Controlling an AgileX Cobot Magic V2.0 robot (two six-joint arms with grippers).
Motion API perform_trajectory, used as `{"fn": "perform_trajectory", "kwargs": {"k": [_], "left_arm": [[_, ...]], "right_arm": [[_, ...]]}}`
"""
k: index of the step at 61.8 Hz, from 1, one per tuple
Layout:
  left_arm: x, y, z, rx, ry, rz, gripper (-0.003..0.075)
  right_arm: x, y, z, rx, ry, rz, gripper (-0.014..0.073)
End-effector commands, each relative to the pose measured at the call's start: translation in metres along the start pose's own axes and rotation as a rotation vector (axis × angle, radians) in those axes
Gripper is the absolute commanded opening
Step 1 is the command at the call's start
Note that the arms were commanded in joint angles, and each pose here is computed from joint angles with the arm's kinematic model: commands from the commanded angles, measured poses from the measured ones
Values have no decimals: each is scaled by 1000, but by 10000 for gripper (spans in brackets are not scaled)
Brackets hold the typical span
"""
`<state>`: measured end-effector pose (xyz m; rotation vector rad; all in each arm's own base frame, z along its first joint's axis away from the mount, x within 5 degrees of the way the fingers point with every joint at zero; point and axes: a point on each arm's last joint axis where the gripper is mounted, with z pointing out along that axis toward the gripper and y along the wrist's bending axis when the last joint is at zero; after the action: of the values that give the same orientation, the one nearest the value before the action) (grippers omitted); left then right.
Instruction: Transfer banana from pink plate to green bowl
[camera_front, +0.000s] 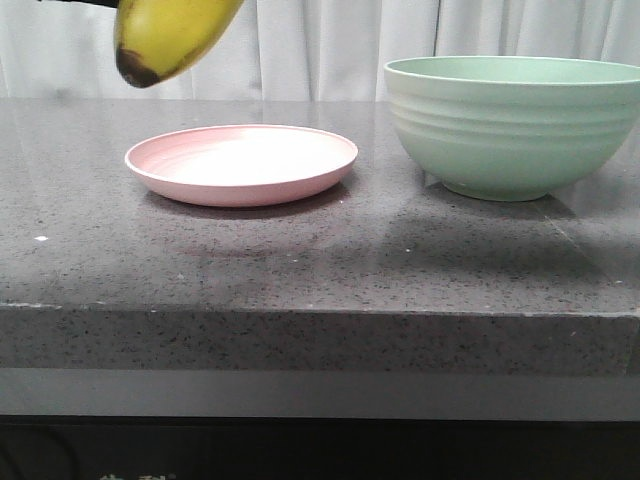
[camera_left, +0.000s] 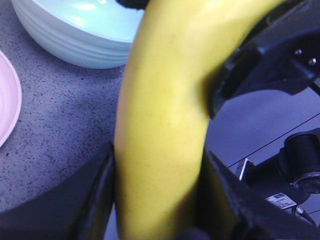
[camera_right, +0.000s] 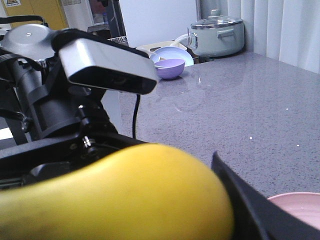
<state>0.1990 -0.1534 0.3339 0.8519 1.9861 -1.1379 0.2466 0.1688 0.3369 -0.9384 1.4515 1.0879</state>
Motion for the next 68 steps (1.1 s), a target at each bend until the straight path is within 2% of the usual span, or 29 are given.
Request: {"fn": "perform_trajectory", "kwargs": {"k": [1, 8, 12, 19, 25, 41, 50, 57, 68], "left_arm": [[-14, -11, -8, 33, -85, -17, 128], [-14, -11, -8, 33, -85, -17, 150], [-14, -11, -8, 33, -85, -17, 236], [-14, -11, -8, 33, -85, -17, 486], [-14, -11, -8, 33, -85, -17, 598], [-14, -11, -8, 33, -85, -17, 598], [-14, -11, -8, 33, -85, -17, 598], [-14, -11, -8, 33, -85, -17, 598], [-14, -11, -8, 33, -85, -17, 598]], "right_arm": [[-27, 8, -4, -36, -155, 14, 141], [-27, 8, -4, -36, -155, 14, 141], [-27, 8, -4, -36, -155, 14, 141], [-27, 8, -4, -36, -155, 14, 141], [-27, 8, -4, -36, -155, 14, 141], [-27, 6, -4, -12, -146, 28, 141], [-24, -2, -9, 82, -75, 68, 141], [-27, -3, -17, 139, 3, 43, 141], [-43, -11, -36, 287, 73, 37, 141]]}}
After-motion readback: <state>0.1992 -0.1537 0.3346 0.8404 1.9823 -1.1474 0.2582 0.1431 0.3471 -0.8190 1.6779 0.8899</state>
